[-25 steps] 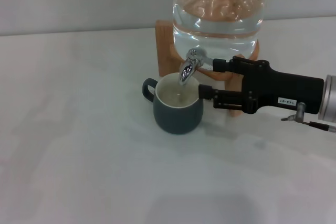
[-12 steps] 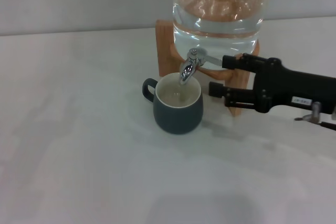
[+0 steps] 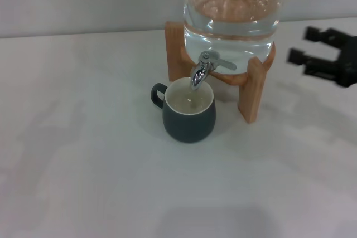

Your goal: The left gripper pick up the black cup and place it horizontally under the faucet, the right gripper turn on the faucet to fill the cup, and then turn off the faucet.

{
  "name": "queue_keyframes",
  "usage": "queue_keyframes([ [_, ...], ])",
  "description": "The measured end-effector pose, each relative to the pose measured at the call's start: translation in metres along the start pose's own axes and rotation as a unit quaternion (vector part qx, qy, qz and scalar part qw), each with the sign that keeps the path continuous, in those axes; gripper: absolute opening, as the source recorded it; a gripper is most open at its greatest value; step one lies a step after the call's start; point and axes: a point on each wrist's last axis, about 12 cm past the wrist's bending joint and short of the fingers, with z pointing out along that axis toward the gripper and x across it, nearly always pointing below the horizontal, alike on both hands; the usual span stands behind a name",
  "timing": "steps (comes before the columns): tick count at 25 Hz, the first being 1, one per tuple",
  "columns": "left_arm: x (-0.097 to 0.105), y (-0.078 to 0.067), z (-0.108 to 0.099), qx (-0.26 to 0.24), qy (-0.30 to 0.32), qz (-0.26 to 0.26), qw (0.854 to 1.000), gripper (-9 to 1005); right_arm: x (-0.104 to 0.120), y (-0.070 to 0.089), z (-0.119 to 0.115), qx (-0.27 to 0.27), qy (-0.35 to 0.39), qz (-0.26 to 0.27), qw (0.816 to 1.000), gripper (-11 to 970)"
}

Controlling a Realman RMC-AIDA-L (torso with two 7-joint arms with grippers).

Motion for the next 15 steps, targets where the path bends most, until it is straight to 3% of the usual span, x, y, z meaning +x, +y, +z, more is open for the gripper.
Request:
queue_keyframes([
  [11,0.007,-0.005,0.008,0.048,0.057,0.013,0.997,468,-0.003,-0.04,-0.066,0.15,-0.033,-0.015,0.988,839],
  [15,0.01,0.0,0.008,0.039,0.087,-0.025,0.995,466,0.0,-0.053,-0.083,0.197,-0.058,-0.002,0.979,839],
])
